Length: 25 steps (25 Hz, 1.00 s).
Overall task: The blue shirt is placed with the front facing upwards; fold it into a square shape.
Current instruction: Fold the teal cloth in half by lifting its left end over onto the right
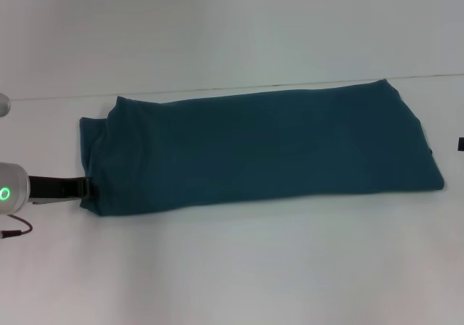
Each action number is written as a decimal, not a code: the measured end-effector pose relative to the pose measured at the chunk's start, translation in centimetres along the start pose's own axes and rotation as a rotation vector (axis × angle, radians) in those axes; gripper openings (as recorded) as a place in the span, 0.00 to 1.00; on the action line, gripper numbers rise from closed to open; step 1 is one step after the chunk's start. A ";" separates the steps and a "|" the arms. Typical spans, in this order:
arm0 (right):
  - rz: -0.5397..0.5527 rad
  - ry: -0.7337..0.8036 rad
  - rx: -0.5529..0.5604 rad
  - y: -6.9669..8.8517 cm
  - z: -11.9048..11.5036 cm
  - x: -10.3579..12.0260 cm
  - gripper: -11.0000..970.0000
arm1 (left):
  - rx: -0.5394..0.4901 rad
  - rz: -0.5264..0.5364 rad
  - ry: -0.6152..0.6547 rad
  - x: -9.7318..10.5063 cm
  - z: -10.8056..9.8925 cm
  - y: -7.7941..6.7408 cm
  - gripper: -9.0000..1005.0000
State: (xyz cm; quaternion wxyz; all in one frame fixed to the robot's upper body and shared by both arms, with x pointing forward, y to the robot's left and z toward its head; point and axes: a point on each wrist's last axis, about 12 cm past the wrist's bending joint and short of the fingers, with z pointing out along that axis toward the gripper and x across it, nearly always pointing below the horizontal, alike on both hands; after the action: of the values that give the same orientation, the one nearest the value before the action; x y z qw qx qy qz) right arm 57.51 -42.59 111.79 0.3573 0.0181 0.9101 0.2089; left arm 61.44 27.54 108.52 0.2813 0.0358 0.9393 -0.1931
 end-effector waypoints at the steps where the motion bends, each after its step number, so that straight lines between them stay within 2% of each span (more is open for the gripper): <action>1: 0.000 0.000 0.000 0.0 0.0 0.0 0.79 | 0.000 0.000 0.000 0.0 0.0 0.0 0.13; 7: 0.004 0.003 -0.005 0.1 0.2 0.2 0.79 | -0.005 -0.002 0.001 0.2 -0.1 0.3 0.03; 11: 0.010 0.001 -0.010 0.3 0.4 0.4 0.79 | -0.018 -0.011 -0.008 0.3 -0.7 1.1 0.03; 18: 0.019 -0.005 -0.030 1.1 1.3 0.5 0.79 | -0.034 -0.029 -0.018 0.6 -2.7 3.1 0.03; 25: 0.021 -0.024 -0.042 2.0 2.2 0.1 0.79 | -0.066 -0.085 -0.044 1.7 -5.1 5.9 0.03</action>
State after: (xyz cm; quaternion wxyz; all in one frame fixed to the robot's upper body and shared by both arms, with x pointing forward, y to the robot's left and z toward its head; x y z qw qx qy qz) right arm 58.63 -39.97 111.09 0.3664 0.0228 0.9010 0.2313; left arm 58.44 34.89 109.49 0.2944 -0.0175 0.9394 -0.1746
